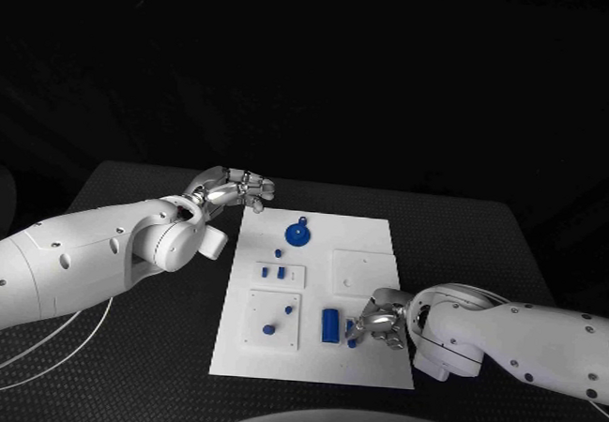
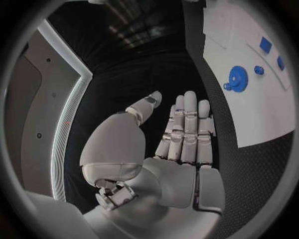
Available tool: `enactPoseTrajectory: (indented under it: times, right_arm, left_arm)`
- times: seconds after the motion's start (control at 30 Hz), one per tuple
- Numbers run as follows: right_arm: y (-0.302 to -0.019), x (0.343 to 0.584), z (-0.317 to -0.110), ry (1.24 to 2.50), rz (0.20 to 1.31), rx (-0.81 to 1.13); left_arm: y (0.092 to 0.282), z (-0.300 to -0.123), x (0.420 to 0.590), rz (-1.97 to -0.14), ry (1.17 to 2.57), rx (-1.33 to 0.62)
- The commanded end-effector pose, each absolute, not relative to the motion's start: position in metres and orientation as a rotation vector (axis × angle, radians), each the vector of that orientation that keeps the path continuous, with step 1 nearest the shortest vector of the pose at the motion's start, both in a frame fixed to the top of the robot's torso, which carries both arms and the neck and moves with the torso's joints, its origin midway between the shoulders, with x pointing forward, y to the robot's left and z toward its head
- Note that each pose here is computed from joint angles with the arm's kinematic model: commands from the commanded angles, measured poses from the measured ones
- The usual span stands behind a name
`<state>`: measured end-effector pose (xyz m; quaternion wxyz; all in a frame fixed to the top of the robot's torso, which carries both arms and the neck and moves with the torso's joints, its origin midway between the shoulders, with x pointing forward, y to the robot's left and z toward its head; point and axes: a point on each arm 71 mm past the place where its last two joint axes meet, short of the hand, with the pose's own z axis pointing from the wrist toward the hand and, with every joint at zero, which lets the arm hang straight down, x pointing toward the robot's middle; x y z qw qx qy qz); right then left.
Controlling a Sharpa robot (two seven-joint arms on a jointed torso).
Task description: Assemble the parts on the task board
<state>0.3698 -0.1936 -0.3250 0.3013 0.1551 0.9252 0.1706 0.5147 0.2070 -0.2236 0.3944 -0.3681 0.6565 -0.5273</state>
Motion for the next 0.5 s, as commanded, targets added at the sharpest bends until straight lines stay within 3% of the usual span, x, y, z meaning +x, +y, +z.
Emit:
enactPoseTrajectory:
  times: [0.03,0.5]
  right_arm:
    - [-0.1894,0.3682,-0.3235,2.451,0.501,0.393]
    - [-0.1964,0.3643,-0.3243,2.502,0.508,0.307]
  left_arm:
    - [0.2048,-0.223,0.514,-1.357,1.669,-0.93]
    - [0.2054,-0.2232,0.5141,-1.355,1.669,-0.931]
